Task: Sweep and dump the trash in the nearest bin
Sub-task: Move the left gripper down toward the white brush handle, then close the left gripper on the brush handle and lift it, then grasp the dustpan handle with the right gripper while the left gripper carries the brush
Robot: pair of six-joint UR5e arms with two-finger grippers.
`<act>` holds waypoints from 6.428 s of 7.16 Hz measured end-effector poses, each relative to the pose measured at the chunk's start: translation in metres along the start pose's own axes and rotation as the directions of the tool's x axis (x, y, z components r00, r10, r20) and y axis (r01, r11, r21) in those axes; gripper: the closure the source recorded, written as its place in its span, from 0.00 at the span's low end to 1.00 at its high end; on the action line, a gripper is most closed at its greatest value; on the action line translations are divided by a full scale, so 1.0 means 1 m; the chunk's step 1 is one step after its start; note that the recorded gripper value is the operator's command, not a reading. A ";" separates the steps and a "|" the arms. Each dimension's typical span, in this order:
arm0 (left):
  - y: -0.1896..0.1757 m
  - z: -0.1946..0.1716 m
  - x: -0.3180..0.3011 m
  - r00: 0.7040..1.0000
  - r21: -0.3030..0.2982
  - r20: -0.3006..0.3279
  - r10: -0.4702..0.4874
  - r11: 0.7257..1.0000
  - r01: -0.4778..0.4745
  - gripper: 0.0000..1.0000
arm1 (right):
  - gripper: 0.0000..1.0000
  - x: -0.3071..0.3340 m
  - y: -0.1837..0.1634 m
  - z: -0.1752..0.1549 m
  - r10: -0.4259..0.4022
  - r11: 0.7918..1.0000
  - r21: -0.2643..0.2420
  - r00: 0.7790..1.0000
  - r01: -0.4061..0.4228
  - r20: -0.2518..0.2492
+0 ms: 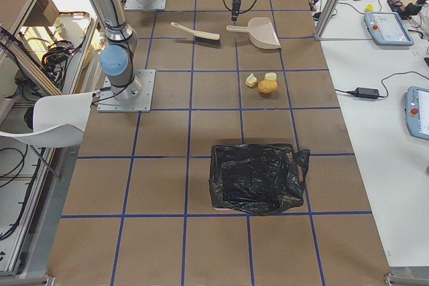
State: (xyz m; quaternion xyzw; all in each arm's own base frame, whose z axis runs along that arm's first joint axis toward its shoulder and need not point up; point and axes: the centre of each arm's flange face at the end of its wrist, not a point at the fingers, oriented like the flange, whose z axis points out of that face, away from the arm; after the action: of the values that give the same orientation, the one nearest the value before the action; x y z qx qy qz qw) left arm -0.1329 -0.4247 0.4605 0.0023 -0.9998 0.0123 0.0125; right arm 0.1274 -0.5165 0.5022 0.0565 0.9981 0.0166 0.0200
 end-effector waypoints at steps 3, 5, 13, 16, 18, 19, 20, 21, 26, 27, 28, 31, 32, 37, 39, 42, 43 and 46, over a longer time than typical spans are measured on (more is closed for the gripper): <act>0.003 0.004 0.000 1.000 -0.009 0.001 0.002 1.000 -0.002 0.00 | 0.00 0.000 0.000 0.000 -0.001 1.000 0.000 1.000 0.001 0.000; 0.004 0.010 0.002 1.000 -0.024 -0.007 0.002 1.000 -0.002 0.00 | 0.00 0.000 0.000 0.000 -0.004 1.000 0.000 1.000 0.004 -0.001; 0.070 0.147 0.223 0.902 -0.045 -0.022 0.431 0.901 -0.431 0.00 | 0.00 0.001 -0.007 0.004 -0.014 1.000 0.002 1.000 0.014 0.000; 0.096 0.183 0.265 0.855 -0.052 -0.015 0.518 0.854 -0.518 0.00 | 0.00 0.001 -0.007 0.006 -0.015 1.000 -0.002 1.000 0.015 0.000; 0.091 0.212 0.270 0.841 -0.082 0.004 0.540 0.839 -0.538 0.00 | 0.00 0.002 -0.007 0.006 -0.014 1.000 -0.002 1.000 0.014 -0.001; 0.090 0.223 0.271 0.839 -0.096 0.014 0.544 0.836 -0.541 0.00 | 0.00 0.002 -0.007 0.006 -0.014 1.000 -0.003 1.000 0.014 -0.001; 0.093 0.232 0.269 0.836 -0.112 0.019 0.548 0.832 -0.543 0.00 | 0.00 0.002 -0.007 0.006 -0.015 1.000 -0.003 1.000 0.015 -0.001; 0.099 0.241 0.265 0.835 -0.132 0.022 0.550 0.830 -0.543 0.00 | 0.00 0.002 -0.007 0.007 -0.015 1.000 -0.004 1.000 0.015 -0.001; 0.112 0.242 0.258 0.843 -0.139 0.026 0.538 0.837 -0.530 0.00 | 0.00 0.002 -0.007 0.007 -0.015 1.000 -0.006 1.000 0.015 -0.001; 0.118 0.238 0.257 0.841 -0.139 0.026 0.541 0.835 -0.533 0.00 | 0.00 0.002 -0.007 0.007 -0.015 1.000 -0.006 1.000 0.015 -0.001; 0.126 0.238 0.253 0.839 -0.145 0.028 0.544 0.832 -0.535 0.00 | 0.00 0.002 -0.007 0.007 -0.015 1.000 -0.005 1.000 0.015 -0.001; 0.146 0.240 0.245 0.853 -0.160 0.032 0.521 0.845 -0.510 0.02 | 0.00 0.002 -0.007 0.006 -0.015 1.000 -0.004 1.000 0.015 -0.001; 0.151 0.239 0.249 0.859 -0.159 0.036 0.511 0.851 -0.500 0.05 | 0.00 0.002 -0.007 0.006 -0.015 1.000 -0.005 1.000 0.015 -0.001; 0.160 0.238 0.253 0.856 -0.157 0.043 0.515 0.850 -0.503 0.40 | 0.00 0.002 -0.006 0.006 -0.015 1.000 -0.005 1.000 0.015 -0.001; 0.160 0.237 0.252 0.856 -0.155 0.043 0.515 0.850 -0.503 0.67 | 0.00 0.002 -0.006 0.006 -0.015 1.000 -0.005 1.000 0.015 -0.001; 0.158 0.235 0.251 0.857 -0.160 0.043 0.514 0.850 -0.502 0.99 | 0.00 0.002 -0.006 0.006 -0.015 1.000 -0.004 1.000 0.015 -0.001; 0.156 0.233 0.251 0.857 -0.159 0.043 0.513 0.851 -0.501 1.00 | 0.00 0.002 -0.006 0.005 -0.015 1.000 -0.004 1.000 0.015 -0.001; 0.157 0.211 0.249 0.860 -0.126 0.040 0.508 0.857 -0.500 1.00 | 0.00 0.002 -0.006 0.005 -0.015 1.000 -0.003 1.000 0.015 -0.001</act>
State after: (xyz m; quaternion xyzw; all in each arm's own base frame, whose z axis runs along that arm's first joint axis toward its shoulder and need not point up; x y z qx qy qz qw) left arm -0.3875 -0.2737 0.2520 -0.2599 -0.9644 -0.0406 -0.0270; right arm 0.1248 -0.5218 0.4968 0.0488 0.9984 0.0182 0.0196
